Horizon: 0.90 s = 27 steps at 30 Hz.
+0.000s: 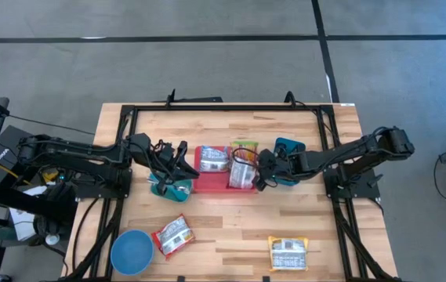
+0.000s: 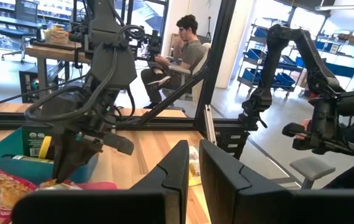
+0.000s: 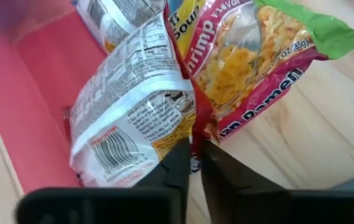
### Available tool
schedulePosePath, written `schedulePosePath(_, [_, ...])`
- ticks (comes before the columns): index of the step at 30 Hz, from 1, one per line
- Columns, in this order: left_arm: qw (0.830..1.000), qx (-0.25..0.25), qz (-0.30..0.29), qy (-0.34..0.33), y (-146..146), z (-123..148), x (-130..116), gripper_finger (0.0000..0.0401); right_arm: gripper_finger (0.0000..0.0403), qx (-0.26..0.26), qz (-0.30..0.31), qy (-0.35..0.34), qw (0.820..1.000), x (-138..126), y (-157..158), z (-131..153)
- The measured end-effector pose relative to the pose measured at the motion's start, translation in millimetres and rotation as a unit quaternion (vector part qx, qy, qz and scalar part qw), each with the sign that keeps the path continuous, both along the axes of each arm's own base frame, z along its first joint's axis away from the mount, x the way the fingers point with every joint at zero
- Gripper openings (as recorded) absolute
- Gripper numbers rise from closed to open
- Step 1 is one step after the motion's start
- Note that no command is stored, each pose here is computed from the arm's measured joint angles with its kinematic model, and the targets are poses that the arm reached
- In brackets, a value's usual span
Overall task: Pick & Place Food Item
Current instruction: Put the red noodle pack into the red bin
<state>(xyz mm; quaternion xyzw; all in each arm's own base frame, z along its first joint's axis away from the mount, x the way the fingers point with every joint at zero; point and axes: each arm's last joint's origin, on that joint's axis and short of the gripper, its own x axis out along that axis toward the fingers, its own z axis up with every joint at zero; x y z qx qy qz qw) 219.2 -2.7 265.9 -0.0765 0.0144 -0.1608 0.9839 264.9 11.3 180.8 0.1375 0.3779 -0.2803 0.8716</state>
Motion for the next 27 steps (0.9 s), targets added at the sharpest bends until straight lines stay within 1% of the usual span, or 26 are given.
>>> schedulePosePath(2, [1.0,0.0,0.0,0.0,0.0,0.0,0.0,0.0032,0.001,-0.004,-0.001,-0.003,1.0,0.4,0.1,0.4])
schedulePosePath(4, [1.0,0.0,0.0,0.0,0.0,0.0,0.0,0.0032,0.0003,-0.01,0.006,-0.009,1.0,1.9,0.2,1.6])
schedulePosePath(14, [1.0,0.0,0.0,0.0,0.0,-0.1,0.0,0.0032,0.0002,-0.032,0.033,-0.034,0.998,7.8,0.6,6.4])
schedulePosePath(19, [1.0,0.0,0.0,0.0,0.0,0.0,0.0,0.0032,0.0001,-0.042,0.032,-0.026,0.998,7.4,-3.1,6.1])
schedulePosePath(27, [1.0,0.0,0.0,0.0,0.0,0.0,0.0,0.0032,0.0002,-0.045,0.014,-0.014,0.999,6.1,-13.7,4.9])
